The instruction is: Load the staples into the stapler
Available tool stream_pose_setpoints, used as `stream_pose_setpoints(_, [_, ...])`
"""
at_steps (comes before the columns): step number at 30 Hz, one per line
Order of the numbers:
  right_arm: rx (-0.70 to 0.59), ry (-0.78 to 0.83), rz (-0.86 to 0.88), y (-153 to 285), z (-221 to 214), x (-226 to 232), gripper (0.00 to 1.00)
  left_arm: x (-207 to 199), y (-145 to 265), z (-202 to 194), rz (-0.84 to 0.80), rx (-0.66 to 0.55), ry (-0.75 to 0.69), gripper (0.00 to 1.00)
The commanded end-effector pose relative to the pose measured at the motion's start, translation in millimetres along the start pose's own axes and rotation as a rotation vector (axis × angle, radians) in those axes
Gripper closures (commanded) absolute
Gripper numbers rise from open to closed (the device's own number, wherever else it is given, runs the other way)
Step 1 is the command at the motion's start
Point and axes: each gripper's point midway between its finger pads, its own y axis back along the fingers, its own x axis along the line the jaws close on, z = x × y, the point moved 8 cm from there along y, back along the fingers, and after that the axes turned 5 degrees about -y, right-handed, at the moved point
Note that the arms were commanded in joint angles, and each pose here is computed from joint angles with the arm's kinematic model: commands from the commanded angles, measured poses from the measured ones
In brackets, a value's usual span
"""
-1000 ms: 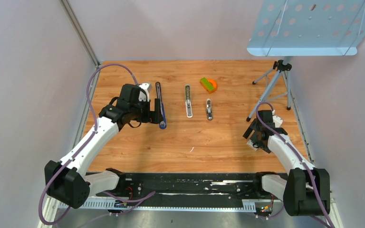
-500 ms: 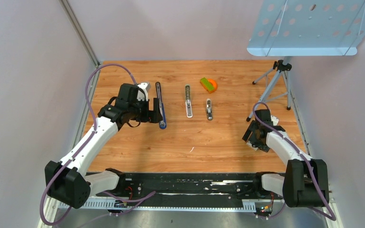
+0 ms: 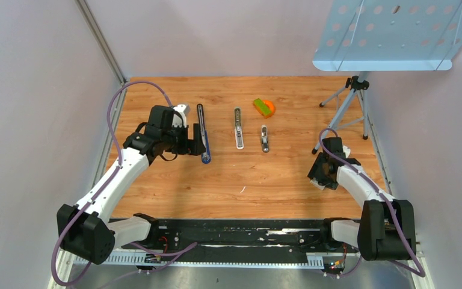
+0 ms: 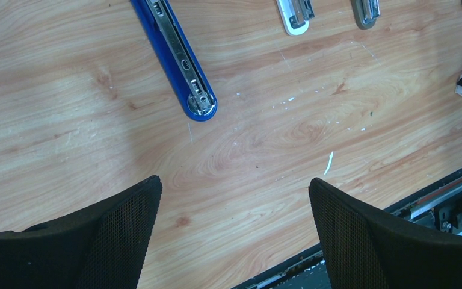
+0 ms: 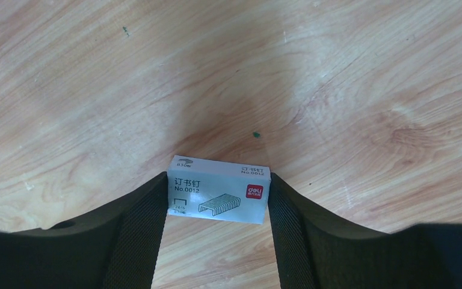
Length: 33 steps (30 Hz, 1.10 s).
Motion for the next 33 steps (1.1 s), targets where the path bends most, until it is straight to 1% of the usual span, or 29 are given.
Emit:
stream_pose_setpoints(1, [0.031, 0.022, 0.043, 5.0, -3.0, 6.7, 0.39, 1.2, -0.4, 0.8, -0.017, -0.018, 0.0, 0.07])
stream_pose_setpoints(6, [0.022, 0.111, 0.078, 10.4, -7.7, 24.4, 0.41, 1.3, 0.4, 0.8, -0.022, -0.023, -0.001, 0.07])
stream_pose_setpoints(11, [-0.015, 0.258, 0.133, 23.1, -18.2, 58.8, 0.41, 1.5, 3.0, 2.3, -0.027, -0.034, 0.0, 0.08])
stream_pose_setpoints(15, [-0.014, 0.405, 0.21, 33.0, -33.8, 91.4, 0.41, -5.2, 12.7, 7.9, -0.084, -0.128, -0.015, 0.11])
stream_pose_setpoints(18, [0.006, 0.525, 0.269, 38.4, -51.0, 113.9, 0.42, -7.8, 18.6, 8.1, -0.104, -0.185, -0.027, 0.13])
stream_pose_setpoints(24, [0.056, 0.74, 0.396, 49.1, -83.3, 143.9, 0.41, -10.5, 17.6, 5.5, -0.145, -0.213, -0.038, 0.15])
stream_pose_setpoints(29, [0.142, 0.85, 0.53, 50.0, -107.5, 153.2, 0.41, -23.9, 24.6, 10.4, -0.271, -0.282, -0.06, 0.19])
stream_pose_setpoints(33, [0.183, 0.913, 0.618, 51.8, -115.2, 155.1, 0.38, -26.8, 30.8, 10.0, -0.299, -0.353, -0.09, 0.21])
